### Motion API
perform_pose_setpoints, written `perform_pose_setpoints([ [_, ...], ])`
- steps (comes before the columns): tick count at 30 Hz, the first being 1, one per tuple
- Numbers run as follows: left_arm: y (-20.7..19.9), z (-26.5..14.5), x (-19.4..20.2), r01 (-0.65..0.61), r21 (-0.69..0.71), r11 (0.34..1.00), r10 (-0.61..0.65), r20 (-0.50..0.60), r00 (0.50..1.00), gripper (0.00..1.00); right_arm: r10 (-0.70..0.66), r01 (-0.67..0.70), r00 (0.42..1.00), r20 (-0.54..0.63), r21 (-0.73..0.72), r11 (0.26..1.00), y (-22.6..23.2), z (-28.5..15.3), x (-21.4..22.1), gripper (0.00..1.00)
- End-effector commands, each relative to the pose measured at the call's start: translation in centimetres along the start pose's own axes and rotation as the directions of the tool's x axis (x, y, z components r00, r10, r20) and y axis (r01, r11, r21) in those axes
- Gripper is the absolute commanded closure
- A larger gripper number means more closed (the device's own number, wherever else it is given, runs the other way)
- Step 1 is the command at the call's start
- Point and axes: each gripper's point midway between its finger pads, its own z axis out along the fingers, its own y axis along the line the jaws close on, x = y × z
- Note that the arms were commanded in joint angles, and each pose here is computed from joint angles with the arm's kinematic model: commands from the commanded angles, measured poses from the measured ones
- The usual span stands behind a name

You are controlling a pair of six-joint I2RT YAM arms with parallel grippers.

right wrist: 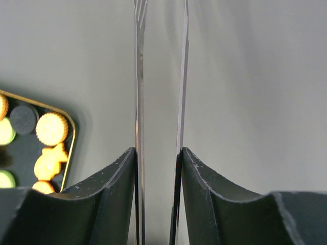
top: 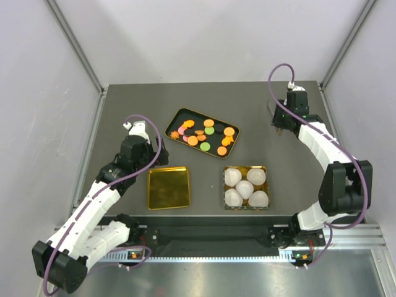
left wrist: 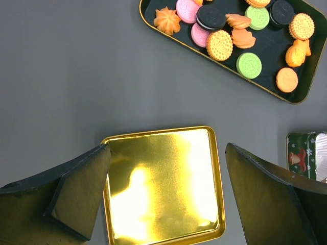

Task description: Pack the cookies

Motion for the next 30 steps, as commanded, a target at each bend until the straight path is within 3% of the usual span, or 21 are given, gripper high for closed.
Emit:
perform_pose_setpoints([
  [1,-0.7,-0.4,-1.8,0.002,0.024,1.000,-0.003,0.046,0.999,0.01,-0.021,0.024,0.998,0.060,-0.058,0.998,1.8,-2.0,-1.3,0.61],
  [5,-0.7,-0.5,-1.8,0.003,0.026,1.000,-0.004,0.048,0.999,0.01,-0.034,0.039,0.997,0.067,-0.078,0.996,2.7,-2.9,-1.3,0.60],
  [11,-0.8,-0.6,-2.0,0.002,0.029,1.000,-0.004,0.055,0.998,0.01,-0.128,0.141,0.989,0.080,-0.178,0.974,8.5,-5.3,-0.5,0.59],
  [22,-0.8,-0.5,-1.9,0.000,0.031,1.000,-0.002,0.050,0.999,0.01,-0.322,0.322,0.944,0.074,-0.418,0.850,20.9,-9.0,4.4,0.58],
  [30,-0.6,-0.6,-1.9,0.002,0.025,1.000,-0.003,0.052,0.999,0.01,-0.409,0.381,0.911,0.045,-0.466,0.799,24.9,-8.8,7.6,0.58],
])
